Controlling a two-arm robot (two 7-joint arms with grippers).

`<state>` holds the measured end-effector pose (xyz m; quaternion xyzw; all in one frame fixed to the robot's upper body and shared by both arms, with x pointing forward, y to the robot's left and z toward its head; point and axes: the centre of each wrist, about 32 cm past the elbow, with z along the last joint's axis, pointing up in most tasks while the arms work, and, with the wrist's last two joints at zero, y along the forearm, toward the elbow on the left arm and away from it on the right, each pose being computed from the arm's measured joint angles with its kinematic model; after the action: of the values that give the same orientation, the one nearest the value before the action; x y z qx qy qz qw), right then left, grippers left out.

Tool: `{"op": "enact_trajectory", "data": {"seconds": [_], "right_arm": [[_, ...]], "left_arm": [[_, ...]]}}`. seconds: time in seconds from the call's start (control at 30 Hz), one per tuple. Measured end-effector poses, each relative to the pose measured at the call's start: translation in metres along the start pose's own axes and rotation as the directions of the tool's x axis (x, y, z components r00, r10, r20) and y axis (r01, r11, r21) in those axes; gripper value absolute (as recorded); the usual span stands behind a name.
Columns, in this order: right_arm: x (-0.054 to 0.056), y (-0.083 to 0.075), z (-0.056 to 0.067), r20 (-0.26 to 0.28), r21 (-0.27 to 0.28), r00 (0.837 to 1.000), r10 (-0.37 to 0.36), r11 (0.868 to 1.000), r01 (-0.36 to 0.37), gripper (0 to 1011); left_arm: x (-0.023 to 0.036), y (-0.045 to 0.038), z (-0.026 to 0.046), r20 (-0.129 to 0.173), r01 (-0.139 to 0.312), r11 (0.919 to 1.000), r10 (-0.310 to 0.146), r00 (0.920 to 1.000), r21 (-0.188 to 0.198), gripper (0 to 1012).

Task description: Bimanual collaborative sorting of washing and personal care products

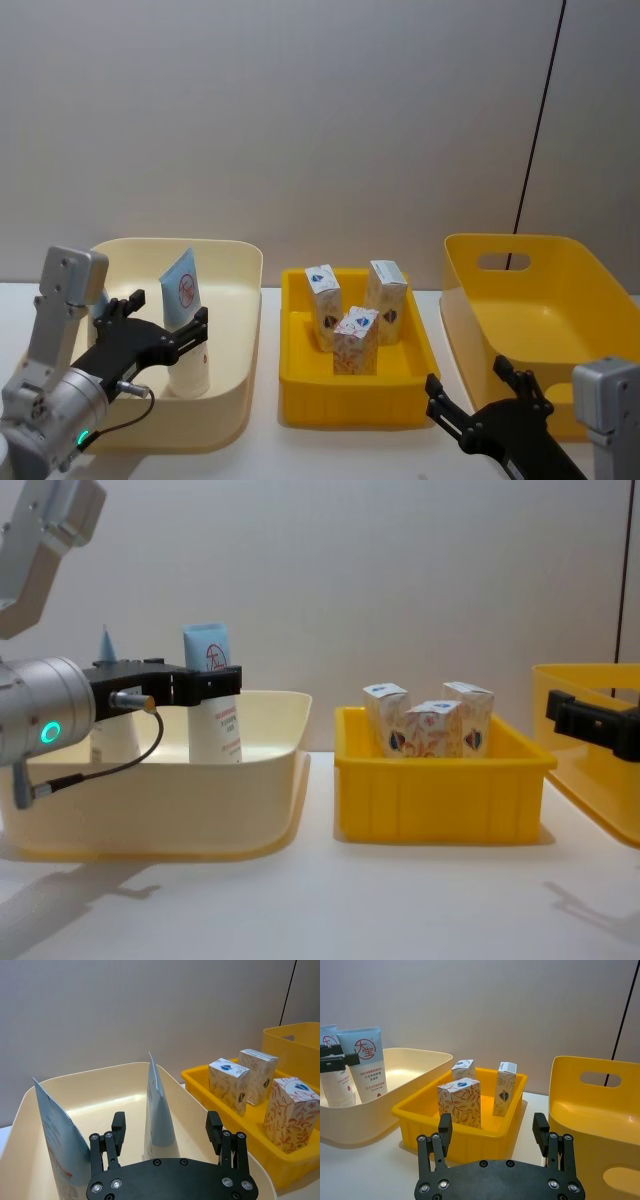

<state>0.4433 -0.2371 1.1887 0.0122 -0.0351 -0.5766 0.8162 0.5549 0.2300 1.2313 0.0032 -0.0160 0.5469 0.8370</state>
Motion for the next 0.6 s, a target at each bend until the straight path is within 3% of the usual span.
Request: {"op": "enact_trajectory", "data": {"seconds": [0.6], "right_arm": [[0.000,0.000,0.000,0.000,0.000,1.000,0.000,1.000,0.000,1001]], "left_arm": [[0.0033,-0.0329,-0.0042,-0.021,0.036,0.9993,-0.036,0.9991,-0.001,1002]]}}
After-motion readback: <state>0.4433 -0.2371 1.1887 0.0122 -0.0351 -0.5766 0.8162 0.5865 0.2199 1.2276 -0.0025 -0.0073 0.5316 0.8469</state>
